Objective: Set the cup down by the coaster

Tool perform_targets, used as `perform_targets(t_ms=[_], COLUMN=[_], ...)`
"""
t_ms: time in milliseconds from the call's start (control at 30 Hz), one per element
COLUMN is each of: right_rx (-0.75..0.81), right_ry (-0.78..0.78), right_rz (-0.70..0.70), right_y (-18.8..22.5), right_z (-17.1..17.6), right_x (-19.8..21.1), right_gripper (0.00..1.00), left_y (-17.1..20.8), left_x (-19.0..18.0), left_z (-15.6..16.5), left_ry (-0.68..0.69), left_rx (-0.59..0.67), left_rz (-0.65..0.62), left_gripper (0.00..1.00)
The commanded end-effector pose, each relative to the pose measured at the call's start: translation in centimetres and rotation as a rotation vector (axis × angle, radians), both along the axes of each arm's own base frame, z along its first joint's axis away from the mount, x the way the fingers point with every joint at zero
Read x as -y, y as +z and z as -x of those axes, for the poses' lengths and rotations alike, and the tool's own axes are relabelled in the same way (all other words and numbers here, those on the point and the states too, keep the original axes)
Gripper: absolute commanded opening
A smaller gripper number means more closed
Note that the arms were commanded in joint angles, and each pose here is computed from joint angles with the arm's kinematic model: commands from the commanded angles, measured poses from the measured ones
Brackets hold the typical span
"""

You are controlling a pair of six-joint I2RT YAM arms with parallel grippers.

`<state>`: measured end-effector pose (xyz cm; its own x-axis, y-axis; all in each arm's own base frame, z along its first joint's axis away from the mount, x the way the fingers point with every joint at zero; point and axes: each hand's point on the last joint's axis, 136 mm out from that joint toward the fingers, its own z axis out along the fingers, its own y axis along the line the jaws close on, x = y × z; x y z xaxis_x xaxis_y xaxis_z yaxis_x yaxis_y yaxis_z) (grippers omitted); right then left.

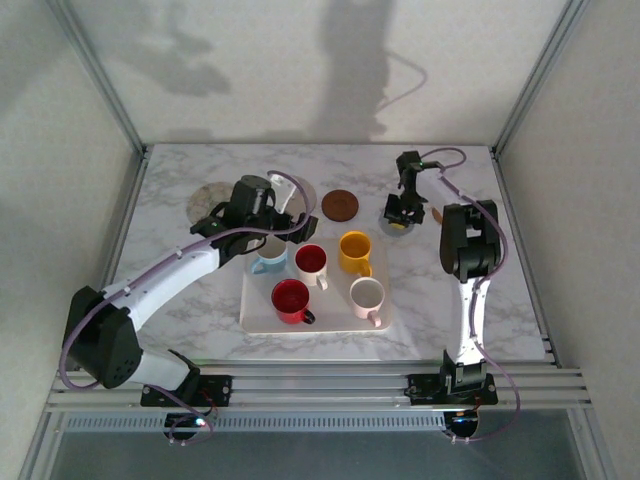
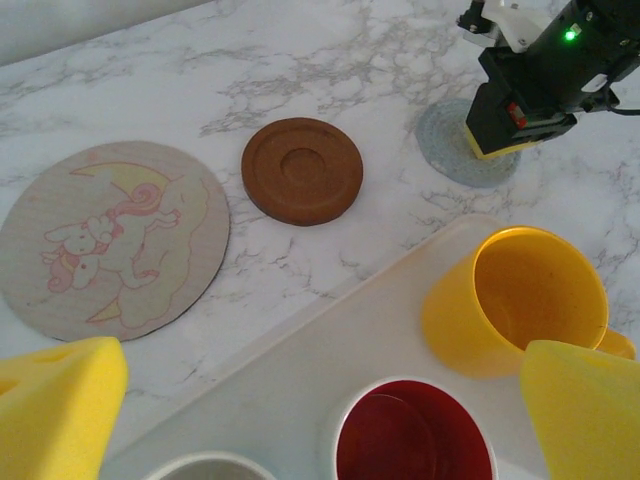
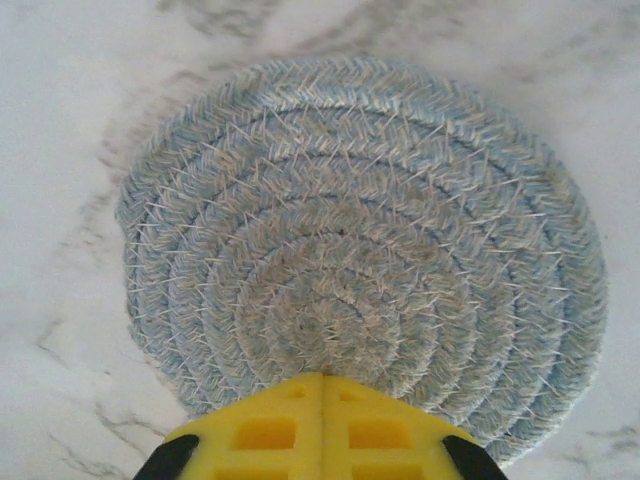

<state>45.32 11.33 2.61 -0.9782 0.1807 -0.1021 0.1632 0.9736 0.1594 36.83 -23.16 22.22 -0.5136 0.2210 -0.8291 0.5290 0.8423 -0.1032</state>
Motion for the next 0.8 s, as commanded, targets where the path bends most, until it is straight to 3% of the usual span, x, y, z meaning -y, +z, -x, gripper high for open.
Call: perform_targets(t_ms=[0, 767], right_rx=[-0.055, -0.038], right_ry=[0.038, 0.046], right_rz=[-0.010, -0.060], right_y=[-1.1, -1.8], right_z=[0.4, -3.3], right_x=[-1.3, -4.8], right_gripper=[0.00, 0.00], left_y=[0.3, -0.4], left_x=[-1.4, -3.6], left_z=[0.4, 0.6], left_ry=[0.034, 0.075], left_rx=[0.003, -0.012], left_rz=[-0.017, -0.031], left_gripper=[1.00, 1.00])
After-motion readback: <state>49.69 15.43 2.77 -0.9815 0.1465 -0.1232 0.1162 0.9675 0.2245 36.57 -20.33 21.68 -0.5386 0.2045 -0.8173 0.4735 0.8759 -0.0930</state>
